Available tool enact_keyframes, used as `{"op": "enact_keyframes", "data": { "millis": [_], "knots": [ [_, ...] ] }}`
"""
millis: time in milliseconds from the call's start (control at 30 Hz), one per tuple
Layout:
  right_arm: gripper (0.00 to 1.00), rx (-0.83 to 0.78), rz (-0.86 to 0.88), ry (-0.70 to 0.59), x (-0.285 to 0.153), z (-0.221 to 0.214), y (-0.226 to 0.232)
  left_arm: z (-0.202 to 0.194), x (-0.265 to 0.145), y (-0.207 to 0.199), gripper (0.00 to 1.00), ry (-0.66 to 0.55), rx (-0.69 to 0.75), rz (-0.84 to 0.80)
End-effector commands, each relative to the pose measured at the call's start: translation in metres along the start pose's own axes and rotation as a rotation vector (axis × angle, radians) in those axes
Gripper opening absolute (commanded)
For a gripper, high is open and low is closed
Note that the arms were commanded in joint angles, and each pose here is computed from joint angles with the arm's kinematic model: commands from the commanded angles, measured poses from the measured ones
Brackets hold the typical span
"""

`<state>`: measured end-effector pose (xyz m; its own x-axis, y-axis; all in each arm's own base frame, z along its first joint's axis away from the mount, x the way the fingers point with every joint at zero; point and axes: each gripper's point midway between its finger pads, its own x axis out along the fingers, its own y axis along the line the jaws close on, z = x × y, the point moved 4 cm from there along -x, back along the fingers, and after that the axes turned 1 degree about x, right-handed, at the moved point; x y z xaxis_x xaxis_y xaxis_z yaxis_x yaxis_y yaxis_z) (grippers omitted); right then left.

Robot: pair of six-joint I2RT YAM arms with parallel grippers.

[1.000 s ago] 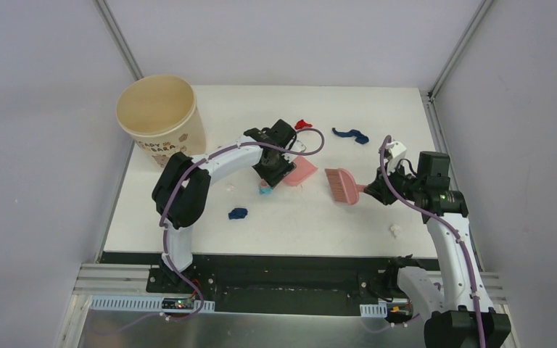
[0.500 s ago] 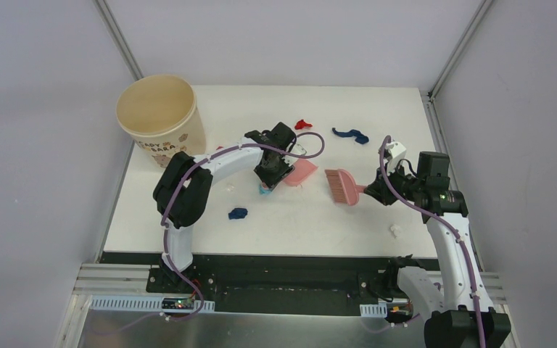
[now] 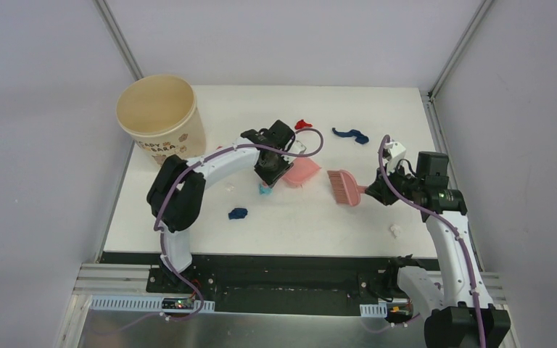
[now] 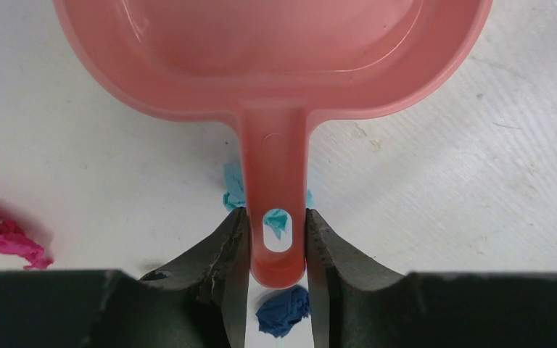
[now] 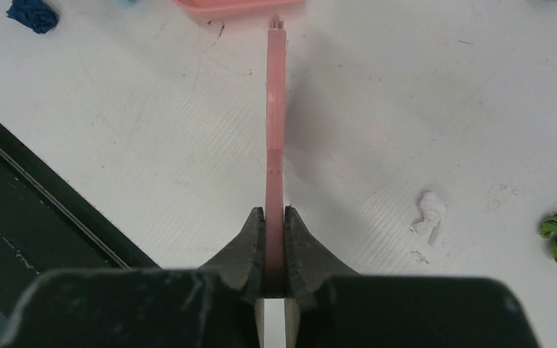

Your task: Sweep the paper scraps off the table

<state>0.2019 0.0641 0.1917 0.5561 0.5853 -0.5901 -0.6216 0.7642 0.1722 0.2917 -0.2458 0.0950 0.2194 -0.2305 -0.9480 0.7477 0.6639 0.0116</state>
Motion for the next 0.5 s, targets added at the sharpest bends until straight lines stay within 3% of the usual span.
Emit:
{"op": "enact_keyframes", "data": {
  "millis": [0, 100, 200, 467],
  "knots": [
    [0.00, -0.002, -0.104, -0.034, -0.006, 0.016, -0.016, 0.023, -0.055, -0.013, 0.16, -0.186, -0.010, 0.001],
    [0.00, -0.036, -0.172, -0.038, -0.025, 0.032, -0.021, 0.020, -0.076, -0.029, 0.10, -0.232, 0.037, 0.002],
    [0.00, -0.073, -0.246, 0.038, -0.049, 0.050, -0.028, 0.013, -0.089, -0.051, 0.00, -0.255, 0.129, 0.017],
    [0.00, 0.091, -0.535, 0.384, -0.098, 0.047, -0.082, -0.005, -0.092, -0.119, 0.00, -0.219, 0.337, -0.023]
  ]
}}
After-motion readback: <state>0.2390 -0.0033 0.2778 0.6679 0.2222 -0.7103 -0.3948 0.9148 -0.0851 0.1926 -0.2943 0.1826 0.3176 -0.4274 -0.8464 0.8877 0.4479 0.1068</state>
